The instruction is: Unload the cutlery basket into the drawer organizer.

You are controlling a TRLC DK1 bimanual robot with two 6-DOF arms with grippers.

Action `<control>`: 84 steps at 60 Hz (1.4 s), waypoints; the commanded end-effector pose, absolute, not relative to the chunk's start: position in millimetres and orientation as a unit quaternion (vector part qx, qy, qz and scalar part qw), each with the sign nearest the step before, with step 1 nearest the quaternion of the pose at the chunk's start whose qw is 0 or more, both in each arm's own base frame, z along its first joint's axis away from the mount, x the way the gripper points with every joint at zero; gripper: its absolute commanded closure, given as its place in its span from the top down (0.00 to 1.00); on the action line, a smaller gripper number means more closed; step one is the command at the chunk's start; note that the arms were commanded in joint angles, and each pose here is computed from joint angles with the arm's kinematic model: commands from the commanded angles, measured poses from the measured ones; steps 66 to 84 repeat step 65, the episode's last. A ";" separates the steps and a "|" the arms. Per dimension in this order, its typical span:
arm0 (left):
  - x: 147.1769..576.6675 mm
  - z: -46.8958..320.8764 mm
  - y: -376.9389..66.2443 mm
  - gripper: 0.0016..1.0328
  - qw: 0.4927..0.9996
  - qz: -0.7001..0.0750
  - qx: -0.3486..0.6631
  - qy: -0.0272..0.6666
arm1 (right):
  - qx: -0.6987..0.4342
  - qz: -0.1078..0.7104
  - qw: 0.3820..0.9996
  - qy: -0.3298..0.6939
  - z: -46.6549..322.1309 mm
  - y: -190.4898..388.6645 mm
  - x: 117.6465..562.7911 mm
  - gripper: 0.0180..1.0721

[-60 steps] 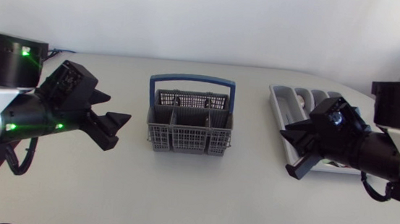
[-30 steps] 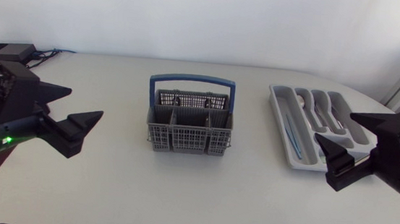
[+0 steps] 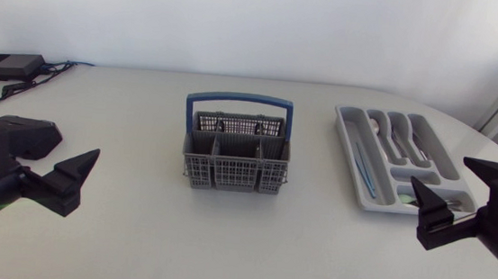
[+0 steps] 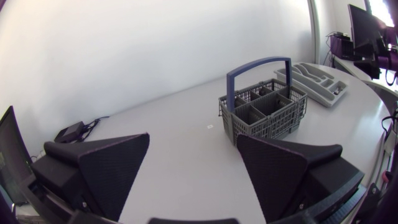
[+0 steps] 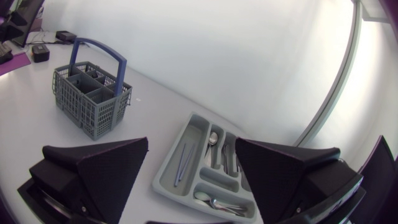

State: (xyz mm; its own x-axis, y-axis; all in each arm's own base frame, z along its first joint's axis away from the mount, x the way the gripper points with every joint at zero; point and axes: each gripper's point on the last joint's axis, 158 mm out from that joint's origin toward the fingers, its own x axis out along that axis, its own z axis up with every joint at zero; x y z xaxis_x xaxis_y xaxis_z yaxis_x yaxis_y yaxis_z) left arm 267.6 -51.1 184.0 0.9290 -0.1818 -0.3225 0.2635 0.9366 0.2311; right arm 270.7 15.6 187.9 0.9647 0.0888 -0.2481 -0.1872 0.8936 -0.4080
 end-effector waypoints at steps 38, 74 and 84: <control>255.5 138.2 -8.7 0.96 0.998 -0.020 0.016 0.065 | -0.034 0.004 0.998 0.045 154.1 0.6 255.5 0.96; 255.2 131.5 -2.7 0.95 0.999 -0.007 0.000 0.048 | 0.000 -0.005 1.000 0.028 149.1 -1.9 254.4 0.96; 255.2 131.5 -2.7 0.95 0.999 -0.007 0.000 0.048 | 0.000 -0.005 1.000 0.028 149.1 -1.9 254.4 0.96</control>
